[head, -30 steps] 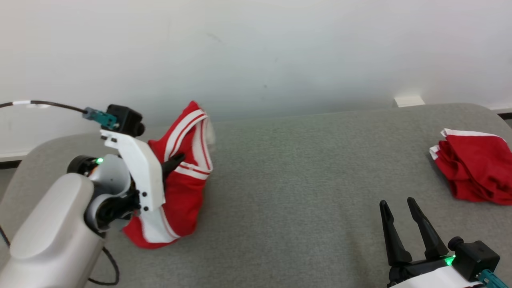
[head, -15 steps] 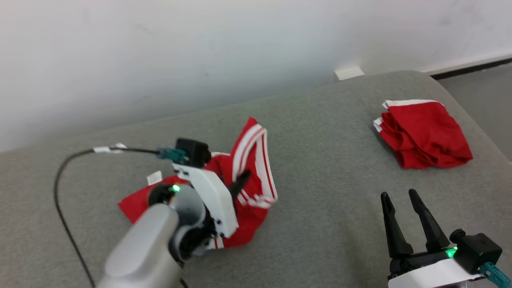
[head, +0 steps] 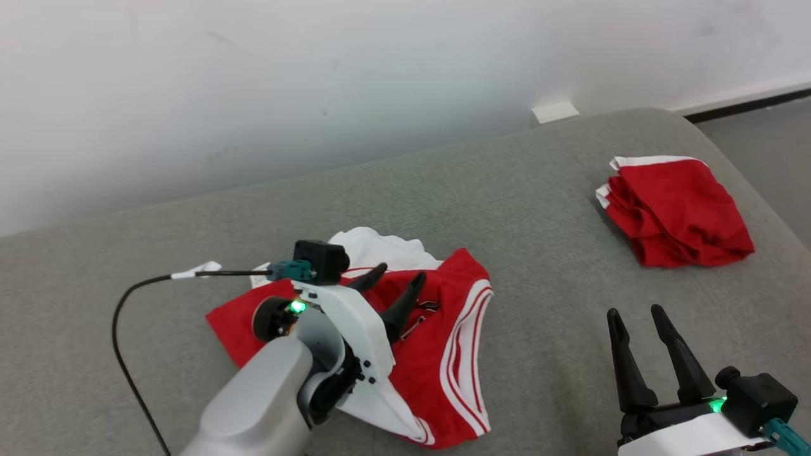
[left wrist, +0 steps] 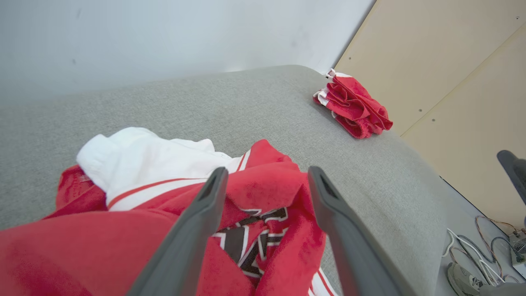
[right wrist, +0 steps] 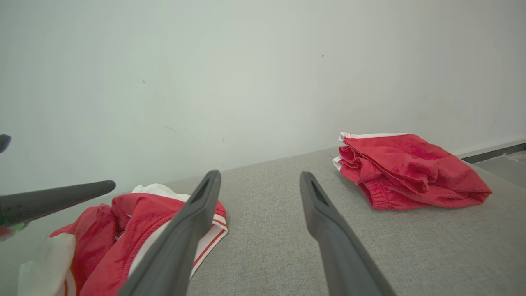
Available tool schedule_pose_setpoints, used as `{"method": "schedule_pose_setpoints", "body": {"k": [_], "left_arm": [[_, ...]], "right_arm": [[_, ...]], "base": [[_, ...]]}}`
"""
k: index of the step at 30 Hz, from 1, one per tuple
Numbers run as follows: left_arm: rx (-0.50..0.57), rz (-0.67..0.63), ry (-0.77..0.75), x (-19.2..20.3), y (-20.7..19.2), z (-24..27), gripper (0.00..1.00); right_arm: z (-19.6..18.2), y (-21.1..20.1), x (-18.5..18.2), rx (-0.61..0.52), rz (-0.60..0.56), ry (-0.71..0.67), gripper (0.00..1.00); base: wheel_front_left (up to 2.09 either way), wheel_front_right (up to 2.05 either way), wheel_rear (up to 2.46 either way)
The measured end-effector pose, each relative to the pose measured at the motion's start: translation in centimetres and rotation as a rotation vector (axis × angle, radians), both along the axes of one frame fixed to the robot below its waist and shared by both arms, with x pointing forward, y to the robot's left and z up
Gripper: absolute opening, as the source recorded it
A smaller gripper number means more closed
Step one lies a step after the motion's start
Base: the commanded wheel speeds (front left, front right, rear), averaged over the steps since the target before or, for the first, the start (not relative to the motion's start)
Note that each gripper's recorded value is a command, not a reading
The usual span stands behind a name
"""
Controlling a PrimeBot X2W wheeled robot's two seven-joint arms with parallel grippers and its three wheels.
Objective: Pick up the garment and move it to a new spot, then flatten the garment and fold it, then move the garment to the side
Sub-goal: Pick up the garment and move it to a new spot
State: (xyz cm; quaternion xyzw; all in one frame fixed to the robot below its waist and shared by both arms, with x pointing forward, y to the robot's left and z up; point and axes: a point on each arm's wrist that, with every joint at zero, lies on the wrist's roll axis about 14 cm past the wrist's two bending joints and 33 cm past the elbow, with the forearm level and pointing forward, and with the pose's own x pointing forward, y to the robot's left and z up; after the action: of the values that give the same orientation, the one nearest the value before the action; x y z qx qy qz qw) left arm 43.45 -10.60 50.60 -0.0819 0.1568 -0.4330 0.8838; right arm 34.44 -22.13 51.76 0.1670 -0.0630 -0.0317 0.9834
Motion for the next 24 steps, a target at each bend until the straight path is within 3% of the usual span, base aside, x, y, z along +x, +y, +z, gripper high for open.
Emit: {"method": "schedule_pose_setpoints", "body": {"k": [6, 13, 24], "left_arm": [[-0.051, 0.133, -0.199, 1.7, 4.8, 4.2, 1.00], [-0.117, 0.426, -0.335, 1.8, 13.7, 6.7, 1.00], [-0.088, 0.743, -0.372, -2.3, 23.2, 5.0, 1.00]], "right_arm": [[0.2, 1.5, 0.4, -0.001, 0.053, -0.012, 1.00], [0.8, 2.9, 0.7, -0.020, 0.111, -0.031, 1.00], [0.9, 3.8, 0.7, -0.018, 0.137, -0.040, 1.00]], "base": [[0.00, 0.00, 0.00], [0.00, 0.00, 0.00], [0.00, 0.00, 0.00]]}}
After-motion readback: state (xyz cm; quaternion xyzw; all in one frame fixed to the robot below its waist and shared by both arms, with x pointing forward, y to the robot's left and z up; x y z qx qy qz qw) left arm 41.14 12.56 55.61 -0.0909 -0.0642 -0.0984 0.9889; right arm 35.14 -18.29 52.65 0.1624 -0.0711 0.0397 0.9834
